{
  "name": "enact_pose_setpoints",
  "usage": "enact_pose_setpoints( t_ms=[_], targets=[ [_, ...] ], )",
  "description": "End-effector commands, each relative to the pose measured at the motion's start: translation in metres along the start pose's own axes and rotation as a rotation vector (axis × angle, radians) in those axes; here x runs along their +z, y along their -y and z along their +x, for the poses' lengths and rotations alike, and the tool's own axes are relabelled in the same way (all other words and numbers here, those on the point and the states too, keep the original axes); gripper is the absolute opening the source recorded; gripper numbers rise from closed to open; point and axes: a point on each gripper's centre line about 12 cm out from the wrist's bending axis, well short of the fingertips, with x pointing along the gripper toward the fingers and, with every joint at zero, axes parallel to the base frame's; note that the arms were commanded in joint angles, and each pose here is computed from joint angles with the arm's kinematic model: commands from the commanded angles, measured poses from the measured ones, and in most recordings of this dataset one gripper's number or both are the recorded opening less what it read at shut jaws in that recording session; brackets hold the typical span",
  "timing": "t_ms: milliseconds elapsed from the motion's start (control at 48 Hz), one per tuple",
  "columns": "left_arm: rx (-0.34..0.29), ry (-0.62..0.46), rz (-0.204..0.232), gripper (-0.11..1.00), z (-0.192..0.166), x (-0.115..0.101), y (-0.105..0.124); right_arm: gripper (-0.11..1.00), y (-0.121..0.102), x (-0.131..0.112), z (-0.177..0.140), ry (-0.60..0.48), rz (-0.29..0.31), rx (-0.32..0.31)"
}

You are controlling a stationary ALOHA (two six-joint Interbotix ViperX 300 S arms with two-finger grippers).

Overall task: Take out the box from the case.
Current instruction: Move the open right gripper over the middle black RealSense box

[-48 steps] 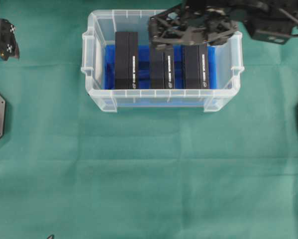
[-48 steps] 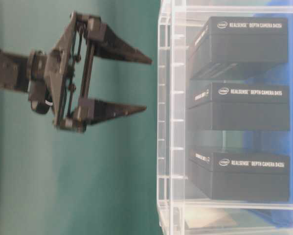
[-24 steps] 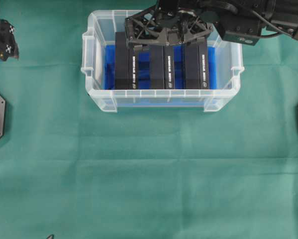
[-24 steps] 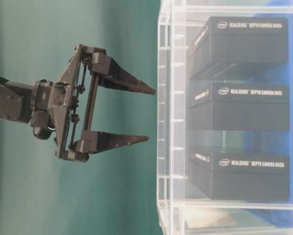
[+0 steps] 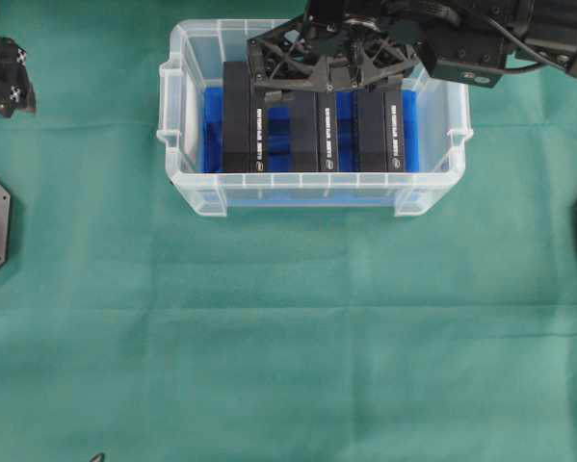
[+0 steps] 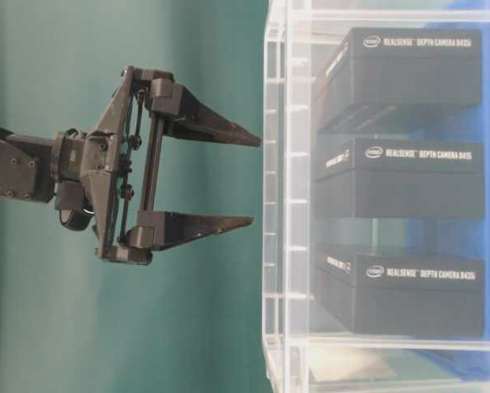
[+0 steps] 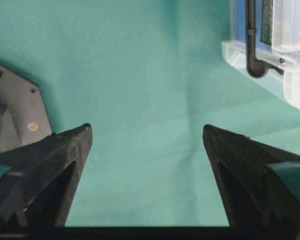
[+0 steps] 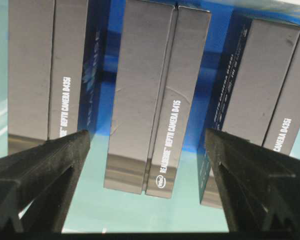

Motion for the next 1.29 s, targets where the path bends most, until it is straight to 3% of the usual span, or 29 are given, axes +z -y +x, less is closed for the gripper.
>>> enact_pose_setpoints(
  t_ms=[0, 1271],
  targets=[
    [-0.023, 0.011, -0.006, 0.93, -0.007, 0.003, 0.002, 0.95, -0.003, 0.001, -0.015, 0.008, -0.001, 0.039],
    [-0.023, 0.012, -0.009, 0.93, -0.007, 0.003, 0.002, 0.95, -0.004, 0.000, -0.003, 0.007, -0.010, 0.040]
  ],
)
